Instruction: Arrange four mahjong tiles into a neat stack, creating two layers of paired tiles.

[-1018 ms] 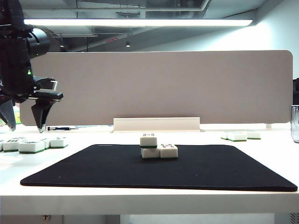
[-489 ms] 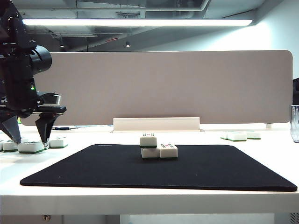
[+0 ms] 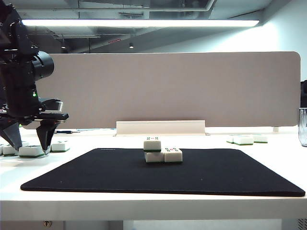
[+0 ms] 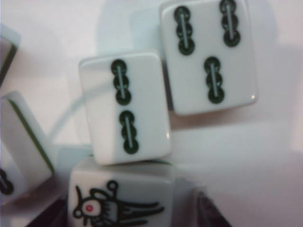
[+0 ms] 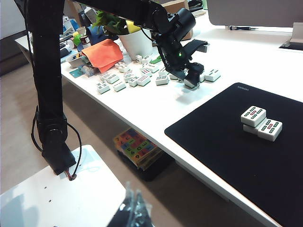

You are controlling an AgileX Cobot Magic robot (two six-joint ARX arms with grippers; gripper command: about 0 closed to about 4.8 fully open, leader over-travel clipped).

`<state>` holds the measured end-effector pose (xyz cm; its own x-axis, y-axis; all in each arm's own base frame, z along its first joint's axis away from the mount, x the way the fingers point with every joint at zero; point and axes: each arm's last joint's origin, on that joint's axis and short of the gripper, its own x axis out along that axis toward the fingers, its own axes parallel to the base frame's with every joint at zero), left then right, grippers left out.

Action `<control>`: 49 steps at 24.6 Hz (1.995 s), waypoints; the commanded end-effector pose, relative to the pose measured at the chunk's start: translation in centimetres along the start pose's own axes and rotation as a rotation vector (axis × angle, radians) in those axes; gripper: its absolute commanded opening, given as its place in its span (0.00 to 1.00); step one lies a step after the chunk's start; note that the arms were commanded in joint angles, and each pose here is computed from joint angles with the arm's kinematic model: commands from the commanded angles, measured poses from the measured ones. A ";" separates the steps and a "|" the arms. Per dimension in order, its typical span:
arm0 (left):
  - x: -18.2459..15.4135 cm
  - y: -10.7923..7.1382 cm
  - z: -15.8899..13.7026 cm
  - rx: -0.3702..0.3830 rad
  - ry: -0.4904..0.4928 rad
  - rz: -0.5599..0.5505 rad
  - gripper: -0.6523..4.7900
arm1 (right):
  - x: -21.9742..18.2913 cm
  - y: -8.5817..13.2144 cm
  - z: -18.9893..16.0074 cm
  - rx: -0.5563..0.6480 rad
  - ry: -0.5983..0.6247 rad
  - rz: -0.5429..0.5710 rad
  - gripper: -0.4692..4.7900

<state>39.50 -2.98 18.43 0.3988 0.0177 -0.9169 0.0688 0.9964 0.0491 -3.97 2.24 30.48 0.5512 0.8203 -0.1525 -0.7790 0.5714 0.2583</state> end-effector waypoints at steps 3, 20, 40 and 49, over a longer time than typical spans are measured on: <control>-0.1 0.0 0.2 0.003 -0.017 0.004 0.51 | -0.2 0.2 0.0 -0.021 -0.015 0.003 0.09; -6.7 -5.6 0.6 0.218 -0.190 -0.369 0.49 | -0.2 0.2 0.0 -0.021 -0.015 0.002 0.09; -10.2 -21.5 -3.0 0.955 -0.465 -0.502 0.49 | -0.2 0.2 0.0 -0.020 -0.014 0.003 0.09; -7.3 -22.2 -3.3 1.077 -0.432 -0.482 0.49 | -0.2 0.2 0.0 -0.020 -0.014 0.003 0.09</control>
<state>31.98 -24.87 22.72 0.3762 -0.5528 -0.7435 0.9157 0.3442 0.2074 -3.96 2.24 30.48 0.5515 0.8201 -0.1525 -0.7787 0.5717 0.2583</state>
